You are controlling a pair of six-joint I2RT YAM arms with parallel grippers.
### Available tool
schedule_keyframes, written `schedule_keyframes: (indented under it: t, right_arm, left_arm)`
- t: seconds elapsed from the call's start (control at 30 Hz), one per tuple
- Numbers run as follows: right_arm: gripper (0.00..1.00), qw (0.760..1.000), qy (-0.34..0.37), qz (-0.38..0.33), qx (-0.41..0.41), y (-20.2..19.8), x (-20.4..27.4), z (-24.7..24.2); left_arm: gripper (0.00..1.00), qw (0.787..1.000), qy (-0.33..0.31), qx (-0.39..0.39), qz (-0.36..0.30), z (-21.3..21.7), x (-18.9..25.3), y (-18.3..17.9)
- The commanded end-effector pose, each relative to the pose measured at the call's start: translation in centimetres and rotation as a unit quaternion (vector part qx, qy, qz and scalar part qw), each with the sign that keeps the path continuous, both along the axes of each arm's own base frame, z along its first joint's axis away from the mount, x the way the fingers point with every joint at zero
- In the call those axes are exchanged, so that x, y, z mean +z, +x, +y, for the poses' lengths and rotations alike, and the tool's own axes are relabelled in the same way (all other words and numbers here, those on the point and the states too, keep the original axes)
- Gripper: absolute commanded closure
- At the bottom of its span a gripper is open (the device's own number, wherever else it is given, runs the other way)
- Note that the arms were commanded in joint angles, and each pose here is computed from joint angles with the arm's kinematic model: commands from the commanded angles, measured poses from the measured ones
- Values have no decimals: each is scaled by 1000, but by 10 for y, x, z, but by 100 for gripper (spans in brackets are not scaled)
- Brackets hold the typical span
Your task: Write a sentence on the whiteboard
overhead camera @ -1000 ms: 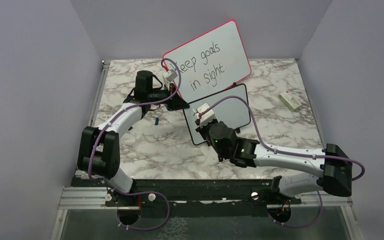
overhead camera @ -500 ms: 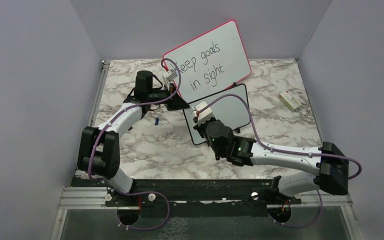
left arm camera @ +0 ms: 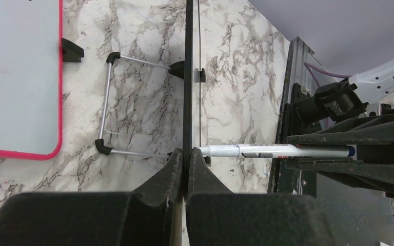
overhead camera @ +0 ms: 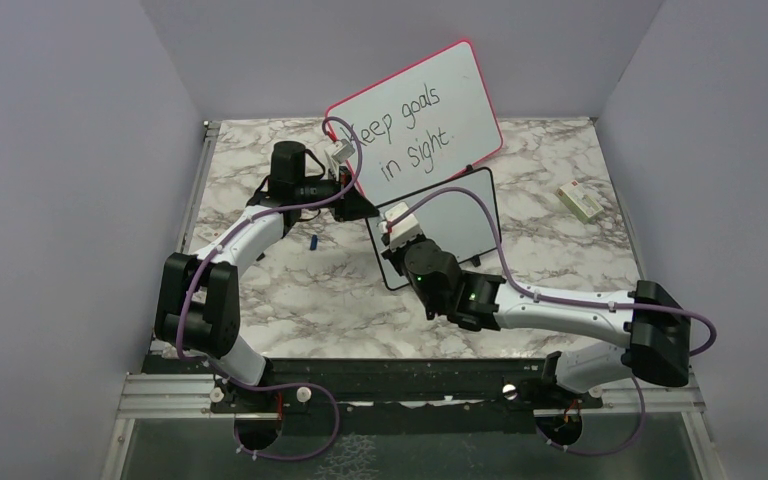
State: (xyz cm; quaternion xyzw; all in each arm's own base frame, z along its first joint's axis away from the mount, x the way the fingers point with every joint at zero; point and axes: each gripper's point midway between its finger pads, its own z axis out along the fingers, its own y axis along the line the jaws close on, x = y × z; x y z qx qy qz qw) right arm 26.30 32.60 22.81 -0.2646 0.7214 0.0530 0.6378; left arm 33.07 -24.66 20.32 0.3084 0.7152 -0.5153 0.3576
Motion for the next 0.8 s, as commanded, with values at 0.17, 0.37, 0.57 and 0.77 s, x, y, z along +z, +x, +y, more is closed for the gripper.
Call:
schedule_keyframes:
  t: [0.17, 0.37, 0.57, 0.77]
  right_arm:
    - [100, 1000, 2, 10, -21, 2, 1, 1]
    - [100, 999, -4, 17, -28, 2, -3, -2]
    - [100, 999, -10, 27, -23, -1, -8, -4]
    - [99, 999, -23, 43, -17, -6, -16, -6]
  left_arm:
    - [100, 1000, 5, -11, 7, 0, -5, -8]
    - [100, 1000, 5, -10, 8, 0, -5, -8]
    - [100, 1000, 5, -10, 9, 0, -6, -8]
    - [100, 1000, 5, -10, 8, 0, -6, -8]
